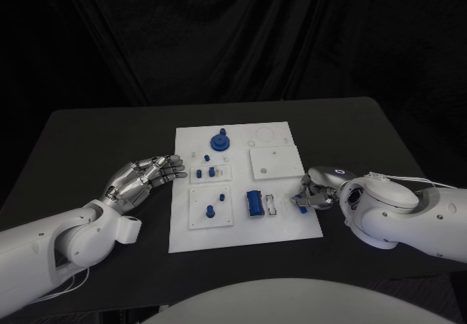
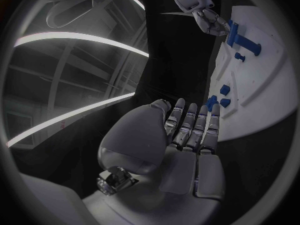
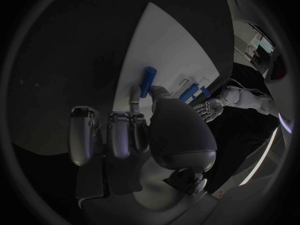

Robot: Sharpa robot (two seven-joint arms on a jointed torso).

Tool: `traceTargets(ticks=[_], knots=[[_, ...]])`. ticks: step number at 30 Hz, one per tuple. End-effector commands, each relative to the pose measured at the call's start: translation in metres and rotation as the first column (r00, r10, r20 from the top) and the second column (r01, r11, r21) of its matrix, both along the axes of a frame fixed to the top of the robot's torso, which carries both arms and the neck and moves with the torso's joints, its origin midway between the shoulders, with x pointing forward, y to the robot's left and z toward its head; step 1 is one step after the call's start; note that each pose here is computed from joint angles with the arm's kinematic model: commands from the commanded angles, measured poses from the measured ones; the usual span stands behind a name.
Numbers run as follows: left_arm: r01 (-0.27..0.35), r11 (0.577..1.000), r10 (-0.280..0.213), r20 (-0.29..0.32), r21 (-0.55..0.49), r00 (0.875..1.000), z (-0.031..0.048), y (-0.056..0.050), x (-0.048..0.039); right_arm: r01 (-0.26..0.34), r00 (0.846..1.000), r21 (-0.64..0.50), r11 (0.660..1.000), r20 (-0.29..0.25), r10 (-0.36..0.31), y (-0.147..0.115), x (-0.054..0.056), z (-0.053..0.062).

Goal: Assemble the parts on the task board

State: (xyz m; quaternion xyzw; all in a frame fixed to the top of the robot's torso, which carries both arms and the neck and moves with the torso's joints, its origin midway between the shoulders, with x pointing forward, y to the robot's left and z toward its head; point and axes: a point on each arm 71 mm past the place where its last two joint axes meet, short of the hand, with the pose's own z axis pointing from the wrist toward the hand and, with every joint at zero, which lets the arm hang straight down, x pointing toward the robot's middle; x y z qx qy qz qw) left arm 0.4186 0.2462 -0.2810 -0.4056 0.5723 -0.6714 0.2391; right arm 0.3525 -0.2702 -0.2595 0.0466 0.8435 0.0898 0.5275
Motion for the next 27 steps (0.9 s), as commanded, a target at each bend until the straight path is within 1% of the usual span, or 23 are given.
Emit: traceTargets(ticks=[1,6,10,15,18,20,23,27], knots=[[0.015,1.0,-0.015,0.0,-0.015,1.0,0.0,-0.002,-0.001,-0.001,0.999,-0.012,1.0,-0.051,0.0,-0.001,-0.005,-0.01],[0.015,1.0,-0.016,-0.001,-0.015,1.0,-0.0002,-0.002,-0.0012,0.014,0.999,0.043,0.999,-0.03,-0.013,0.001,-0.004,-0.009],[0.017,1.0,-0.017,-0.002,-0.017,1.0,-0.0004,-0.002,-0.0014,0.075,0.996,0.175,0.982,-0.056,-0.067,0.003,-0.007,-0.008],[0.018,1.0,-0.018,-0.003,-0.017,1.0,-0.0009,-0.002,-0.0017,0.152,0.988,0.32,0.935,-0.083,-0.133,0.005,-0.011,-0.004],[0.018,1.0,-0.018,-0.004,-0.018,1.0,-0.0012,-0.002,-0.0018,0.182,0.983,0.37,0.911,-0.094,-0.158,0.005,-0.012,-0.001],[0.019,1.0,-0.019,-0.005,-0.018,1.0,-0.0014,-0.002,-0.0019,0.204,0.979,0.409,0.889,-0.107,-0.176,0.007,-0.013,0.002],[0.019,1.0,-0.019,-0.005,-0.017,1.0,-0.0017,-0.002,-0.0018,0.22,0.975,0.443,0.869,-0.126,-0.182,0.011,-0.013,0.004],[0.021,1.0,-0.021,-0.006,-0.018,1.0,-0.002,-0.002,-0.0017,0.221,0.974,0.47,0.855,-0.143,-0.173,0.018,-0.013,0.005]])
